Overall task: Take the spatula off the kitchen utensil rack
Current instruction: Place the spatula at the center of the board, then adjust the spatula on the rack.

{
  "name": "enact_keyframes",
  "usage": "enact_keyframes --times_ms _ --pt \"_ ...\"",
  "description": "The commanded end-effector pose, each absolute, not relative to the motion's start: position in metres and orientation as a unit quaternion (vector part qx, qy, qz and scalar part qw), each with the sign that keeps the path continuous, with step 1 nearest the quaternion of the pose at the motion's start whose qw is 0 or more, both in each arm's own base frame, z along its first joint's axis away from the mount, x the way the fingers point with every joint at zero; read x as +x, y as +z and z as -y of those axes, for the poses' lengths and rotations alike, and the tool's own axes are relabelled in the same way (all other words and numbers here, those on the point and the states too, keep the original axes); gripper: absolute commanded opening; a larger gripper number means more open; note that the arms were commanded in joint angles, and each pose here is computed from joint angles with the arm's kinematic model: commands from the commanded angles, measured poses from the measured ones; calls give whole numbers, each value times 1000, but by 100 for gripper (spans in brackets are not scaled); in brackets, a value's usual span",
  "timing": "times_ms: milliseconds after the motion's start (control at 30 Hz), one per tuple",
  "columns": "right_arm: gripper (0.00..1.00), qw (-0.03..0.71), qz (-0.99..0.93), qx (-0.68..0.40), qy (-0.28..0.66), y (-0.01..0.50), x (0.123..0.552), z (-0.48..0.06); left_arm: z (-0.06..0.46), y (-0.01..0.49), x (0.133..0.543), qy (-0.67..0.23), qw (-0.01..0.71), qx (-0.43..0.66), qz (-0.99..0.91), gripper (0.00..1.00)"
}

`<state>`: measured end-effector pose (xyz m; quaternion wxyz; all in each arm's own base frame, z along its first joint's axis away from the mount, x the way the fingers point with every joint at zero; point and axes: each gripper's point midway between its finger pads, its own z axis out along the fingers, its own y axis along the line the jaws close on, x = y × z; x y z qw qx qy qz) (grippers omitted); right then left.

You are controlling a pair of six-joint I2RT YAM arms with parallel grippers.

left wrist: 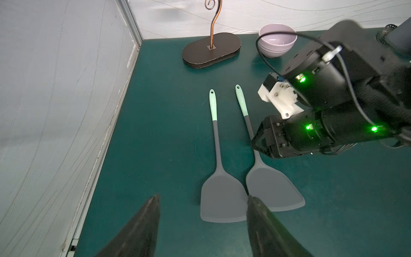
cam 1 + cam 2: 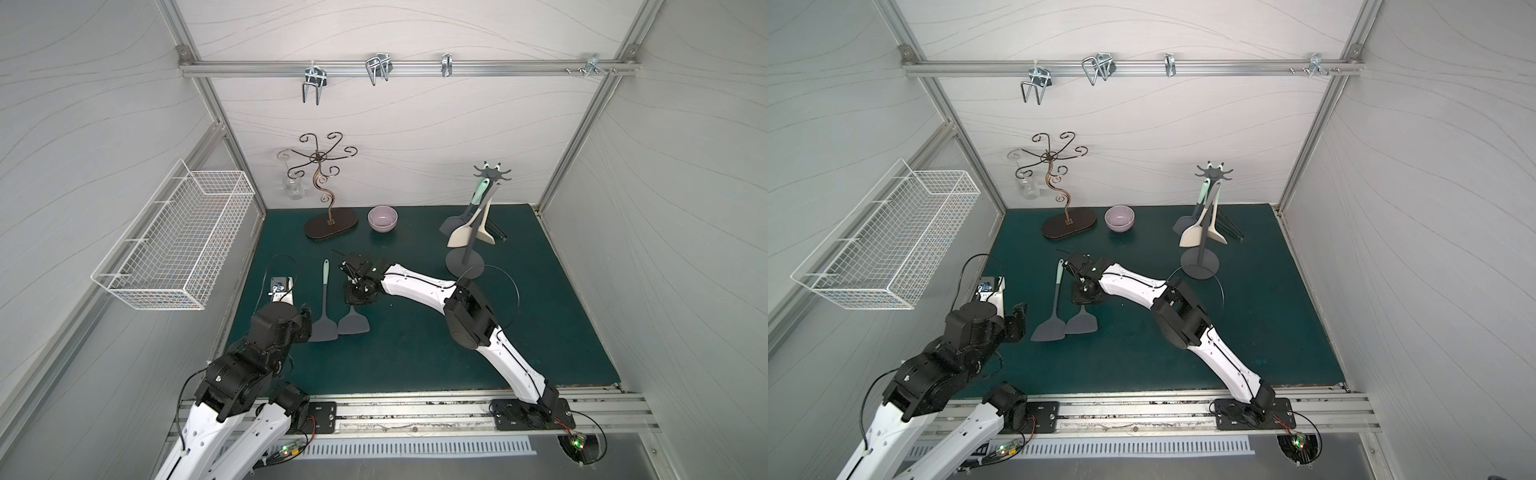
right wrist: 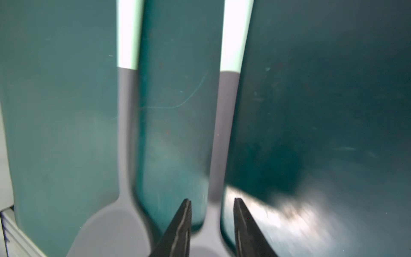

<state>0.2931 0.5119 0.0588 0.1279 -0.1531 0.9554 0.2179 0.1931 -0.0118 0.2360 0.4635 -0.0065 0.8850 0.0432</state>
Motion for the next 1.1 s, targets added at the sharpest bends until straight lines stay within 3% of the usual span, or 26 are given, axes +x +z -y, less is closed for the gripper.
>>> enact_keyframes --times_ms 0,233,333,533,700,800,933,1067 --pt "36 193 -938 -173 229 140 304 -495 21 250 201 28 472 5 -881 69" --pt "39 297 -897 -232 231 246 296 -451 54 255 215 -27 436 40 -899 74" --pt "39 331 -879 -256 227 275 282 -420 75 252 226 -68 423 43 -902 83" --pt "43 393 -858 -264 199 312 258 -330 132 238 255 -188 409 60 -891 75" --pt "44 361 -890 -162 226 335 280 -236 175 280 293 -247 447 100 -854 71" --pt "44 393 -886 -100 224 370 293 -185 203 306 311 -261 471 137 -831 71" --pt "45 438 -867 -52 232 398 300 -149 244 319 329 -270 495 192 -804 72" --pt "45 433 -866 9 251 404 322 -119 279 327 345 -282 510 238 -777 72"
